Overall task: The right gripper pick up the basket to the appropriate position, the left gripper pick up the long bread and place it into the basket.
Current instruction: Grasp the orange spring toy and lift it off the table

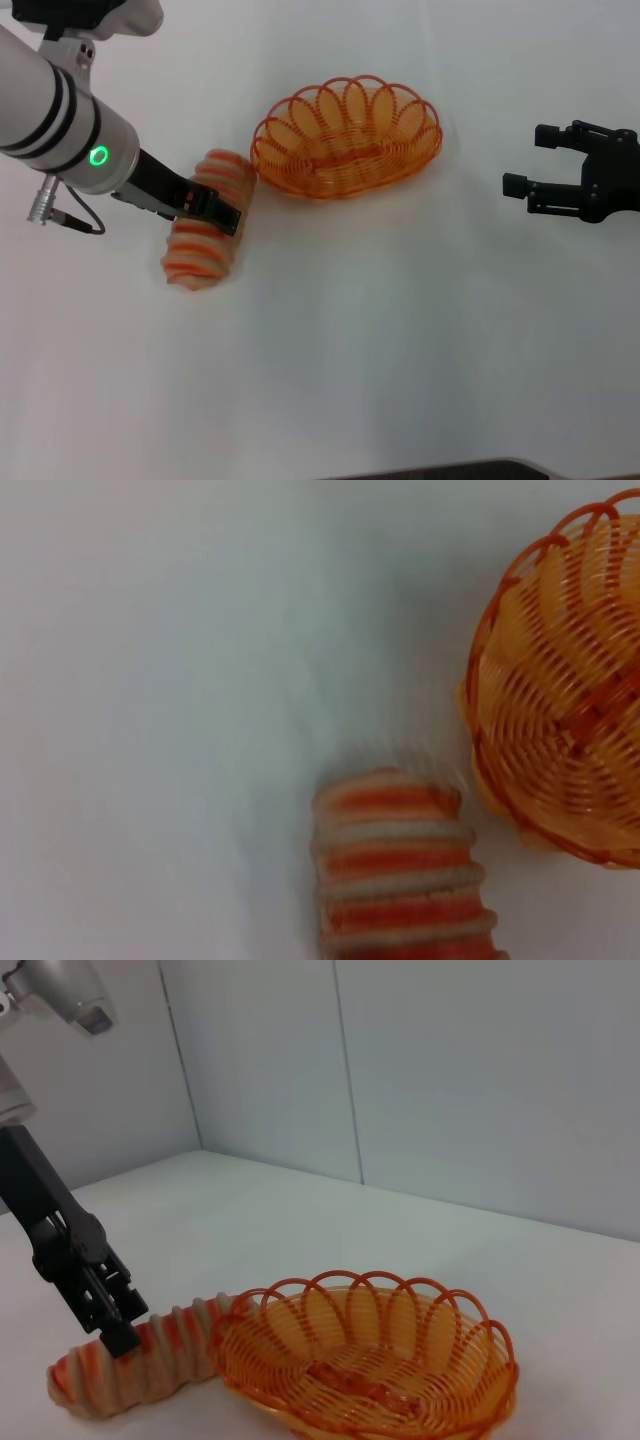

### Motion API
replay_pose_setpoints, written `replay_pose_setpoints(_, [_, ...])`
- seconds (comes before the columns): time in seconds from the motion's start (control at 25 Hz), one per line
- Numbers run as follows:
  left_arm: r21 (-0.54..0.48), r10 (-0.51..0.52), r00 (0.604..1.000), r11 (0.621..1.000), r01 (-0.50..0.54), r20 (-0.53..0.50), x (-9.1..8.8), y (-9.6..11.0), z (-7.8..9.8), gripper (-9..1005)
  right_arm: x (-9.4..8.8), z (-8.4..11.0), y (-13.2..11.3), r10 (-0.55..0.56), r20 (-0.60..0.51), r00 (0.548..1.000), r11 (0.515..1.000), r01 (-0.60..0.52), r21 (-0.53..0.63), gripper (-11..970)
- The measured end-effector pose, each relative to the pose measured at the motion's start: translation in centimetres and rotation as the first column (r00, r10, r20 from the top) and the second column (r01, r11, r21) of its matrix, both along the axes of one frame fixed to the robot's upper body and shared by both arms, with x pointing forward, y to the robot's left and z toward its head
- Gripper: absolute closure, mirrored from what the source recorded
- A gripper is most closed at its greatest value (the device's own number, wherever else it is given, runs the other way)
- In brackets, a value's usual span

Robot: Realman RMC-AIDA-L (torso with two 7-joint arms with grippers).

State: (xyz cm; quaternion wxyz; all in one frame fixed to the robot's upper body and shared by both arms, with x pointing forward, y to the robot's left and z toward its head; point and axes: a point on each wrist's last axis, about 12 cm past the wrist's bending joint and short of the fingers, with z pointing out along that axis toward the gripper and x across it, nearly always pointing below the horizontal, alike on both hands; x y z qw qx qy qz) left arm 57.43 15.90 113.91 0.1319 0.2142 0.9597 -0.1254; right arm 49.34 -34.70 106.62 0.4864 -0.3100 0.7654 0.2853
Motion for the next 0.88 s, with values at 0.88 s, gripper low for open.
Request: replay_pose_setpoints(0.88, [0.059, -0.030, 0.999, 0.998, 0.031, -0.015, 0.4, -0.8, -1.7, 198, 0.4, 0.2, 0.1, -0.001, 0.002, 1.000, 1.000, 0.001, 0.000, 61])
